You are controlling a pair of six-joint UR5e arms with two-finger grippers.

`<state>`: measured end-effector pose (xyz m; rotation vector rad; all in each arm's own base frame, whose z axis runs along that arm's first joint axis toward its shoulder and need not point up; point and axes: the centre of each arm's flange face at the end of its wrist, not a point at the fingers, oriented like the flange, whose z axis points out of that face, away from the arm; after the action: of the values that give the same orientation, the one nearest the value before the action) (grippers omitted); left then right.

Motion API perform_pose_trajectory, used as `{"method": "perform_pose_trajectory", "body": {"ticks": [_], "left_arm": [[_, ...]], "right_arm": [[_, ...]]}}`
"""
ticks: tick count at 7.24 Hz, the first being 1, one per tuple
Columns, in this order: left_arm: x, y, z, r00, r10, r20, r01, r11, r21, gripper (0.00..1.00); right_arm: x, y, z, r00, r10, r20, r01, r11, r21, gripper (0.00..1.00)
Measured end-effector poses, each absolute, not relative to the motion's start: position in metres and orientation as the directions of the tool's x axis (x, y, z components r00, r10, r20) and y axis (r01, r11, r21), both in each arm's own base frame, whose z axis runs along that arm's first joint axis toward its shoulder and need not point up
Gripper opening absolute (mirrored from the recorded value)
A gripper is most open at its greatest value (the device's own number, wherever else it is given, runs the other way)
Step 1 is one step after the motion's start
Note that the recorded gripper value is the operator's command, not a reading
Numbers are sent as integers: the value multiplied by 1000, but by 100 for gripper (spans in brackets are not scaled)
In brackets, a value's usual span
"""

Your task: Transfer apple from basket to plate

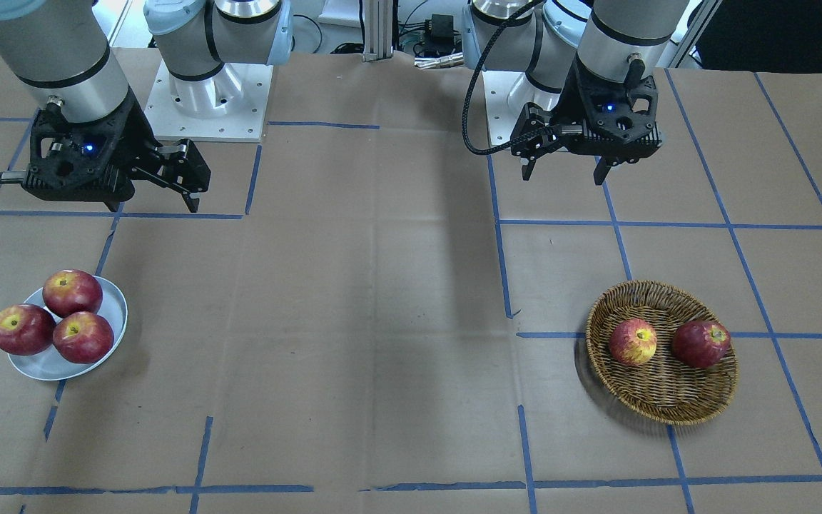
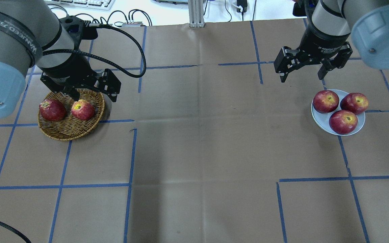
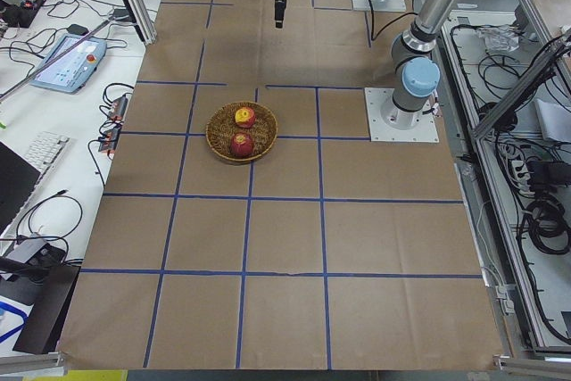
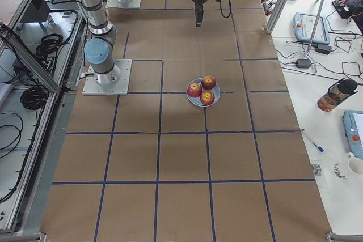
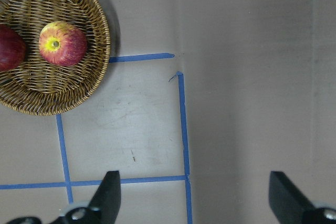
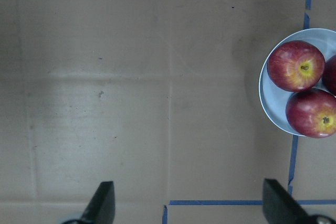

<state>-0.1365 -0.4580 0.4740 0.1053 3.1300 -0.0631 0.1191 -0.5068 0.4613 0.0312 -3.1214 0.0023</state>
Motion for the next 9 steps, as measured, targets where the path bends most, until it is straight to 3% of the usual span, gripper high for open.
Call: {"method": "perform_pose_trajectory", "body": {"ticks": [9], "left_arm": [[-136,-458,485,-998,65,-17,66,996,-53,99]], "right_arm": [[119,-507,461,-1000,-20,20,-20,1000,-1,100]]}}
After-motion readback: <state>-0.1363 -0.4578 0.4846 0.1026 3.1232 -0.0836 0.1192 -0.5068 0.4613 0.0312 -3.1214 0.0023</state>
